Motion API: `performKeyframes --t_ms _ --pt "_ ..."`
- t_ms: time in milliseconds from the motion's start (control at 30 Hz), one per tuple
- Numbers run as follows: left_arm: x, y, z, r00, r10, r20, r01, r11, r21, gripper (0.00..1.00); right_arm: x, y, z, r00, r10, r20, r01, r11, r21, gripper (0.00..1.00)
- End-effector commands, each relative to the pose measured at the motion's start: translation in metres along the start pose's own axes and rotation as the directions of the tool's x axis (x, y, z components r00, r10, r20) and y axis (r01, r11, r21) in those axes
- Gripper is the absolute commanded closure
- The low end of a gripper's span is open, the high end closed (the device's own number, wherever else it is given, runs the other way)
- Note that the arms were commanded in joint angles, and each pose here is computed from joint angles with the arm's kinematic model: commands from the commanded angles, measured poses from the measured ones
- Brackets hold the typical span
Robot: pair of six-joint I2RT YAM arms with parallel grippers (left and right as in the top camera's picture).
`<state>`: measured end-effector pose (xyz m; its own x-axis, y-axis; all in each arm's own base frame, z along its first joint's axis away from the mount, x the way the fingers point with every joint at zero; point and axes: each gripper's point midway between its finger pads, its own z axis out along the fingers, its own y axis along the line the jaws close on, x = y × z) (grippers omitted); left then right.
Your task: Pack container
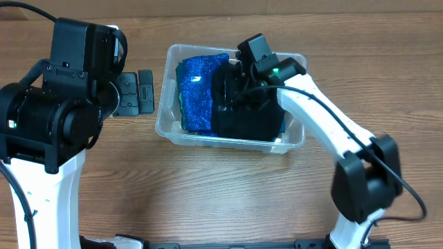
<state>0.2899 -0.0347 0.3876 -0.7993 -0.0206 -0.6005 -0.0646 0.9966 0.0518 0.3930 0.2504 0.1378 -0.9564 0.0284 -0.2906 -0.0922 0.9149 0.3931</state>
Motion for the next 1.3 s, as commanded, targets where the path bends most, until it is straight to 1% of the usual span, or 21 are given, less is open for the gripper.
performKeyframes --t_ms 0,33,133,233,267,367,467,533,567,633,667,700,800,933,1000,1100,1200,1267 --pt "-0.001 0.004 -0.001 1.000 0.010 0.009 -0.010 1.000 -0.015 0.00 -0.002 0.035 -0.105 0.976 -0.129 0.178 0.144 0.987 -0.072 0.02" --pt "-0.001 0.004 -0.001 1.000 0.010 0.008 -0.010 1.000 -0.015 0.00 0.004 0.042 -0.132 0.962 -0.163 0.220 0.185 0.979 -0.085 0.00" --pt "-0.001 0.004 -0.001 1.000 0.010 0.009 -0.010 1.000 -0.015 0.00 0.025 0.049 -0.200 0.932 -0.175 0.318 0.223 0.968 -0.118 0.00" --pt "-0.001 0.004 -0.001 1.000 0.010 0.009 -0.010 1.000 -0.015 0.00 0.050 0.043 -0.235 0.926 -0.176 0.335 0.228 0.966 -0.124 0.00" --pt "-0.001 0.004 -0.001 1.000 0.010 0.009 -0.010 1.000 -0.015 0.00 0.054 0.039 -0.244 0.915 -0.192 0.354 0.242 0.965 -0.102 0.00" --pt "-0.001 0.004 -0.001 1.000 0.010 0.008 -0.010 1.000 -0.015 0.00 0.054 0.021 -0.277 0.873 -0.174 0.456 0.212 0.977 -0.035 0.00" --pt "-0.001 0.004 -0.001 1.000 0.010 0.009 -0.010 1.000 -0.015 0.00 0.057 -0.009 -0.328 0.781 -0.152 0.606 0.134 0.988 0.075 0.00" --pt "-0.001 0.004 -0.001 1.000 0.010 0.009 -0.010 1.000 -0.015 0.00 0.067 -0.026 -0.353 0.731 -0.148 0.666 0.087 0.988 0.124 0.00" --pt "-0.001 0.004 -0.001 1.000 0.010 0.009 -0.010 1.000 -0.015 0.00 0.074 -0.034 -0.369 0.695 -0.174 0.698 0.084 0.983 0.161 0.00" --pt "-0.001 0.004 -0.001 1.000 0.010 0.009 -0.010 1.000 -0.015 0.00 0.083 -0.040 -0.383 0.644 -0.269 0.716 0.144 0.962 0.232 0.00" --pt "-0.001 0.004 -0.001 1.000 0.010 0.009 -0.010 1.000 -0.015 0.00 0.088 -0.047 -0.386 0.628 -0.287 0.723 0.144 0.956 0.255 0.00" --pt "-0.001 0.004 -0.001 1.000 0.010 0.009 -0.010 1.000 -0.015 0.00 0.092 -0.054 -0.386 0.623 -0.289 0.727 0.132 0.955 0.267 0.00" --pt "-0.001 0.004 -0.001 1.000 0.010 0.008 -0.010 1.000 -0.015 0.00 0.103 -0.088 -0.371 0.602 -0.245 0.760 0.026 0.957 0.287 0.00" --pt "-0.001 0.004 -0.001 1.000 0.010 0.008 -0.010 1.000 -0.015 0.00 0.118 -0.131 -0.318 0.570 -0.197 0.798 -0.059 0.959 0.278 0.00" --pt "-0.001 0.004 -0.001 1.000 0.010 0.008 -0.010 1.000 -0.015 0.00 0.131 -0.145 -0.287 0.576 -0.190 0.795 -0.061 0.960 0.274 0.00" --pt "-0.001 0.004 -0.001 1.000 0.011 0.008 -0.011 1.000 -0.015 0.00 0.157 -0.172 -0.224 0.607 -0.185 0.773 -0.054 0.961 0.272 0.00" --pt "-0.001 0.004 -0.001 1.000 0.011 0.008 -0.011 1.000 -0.015 0.00 0.169 -0.187 -0.192 0.623 -0.183 0.761 -0.055 0.959 0.277 0.00" --pt "-0.001 0.004 -0.001 1.000 0.011 0.008 -0.011 1.000 -0.015 0.00 0.170 -0.192 -0.179 0.610 -0.185 0.770 -0.054 0.960 0.274 0.00"
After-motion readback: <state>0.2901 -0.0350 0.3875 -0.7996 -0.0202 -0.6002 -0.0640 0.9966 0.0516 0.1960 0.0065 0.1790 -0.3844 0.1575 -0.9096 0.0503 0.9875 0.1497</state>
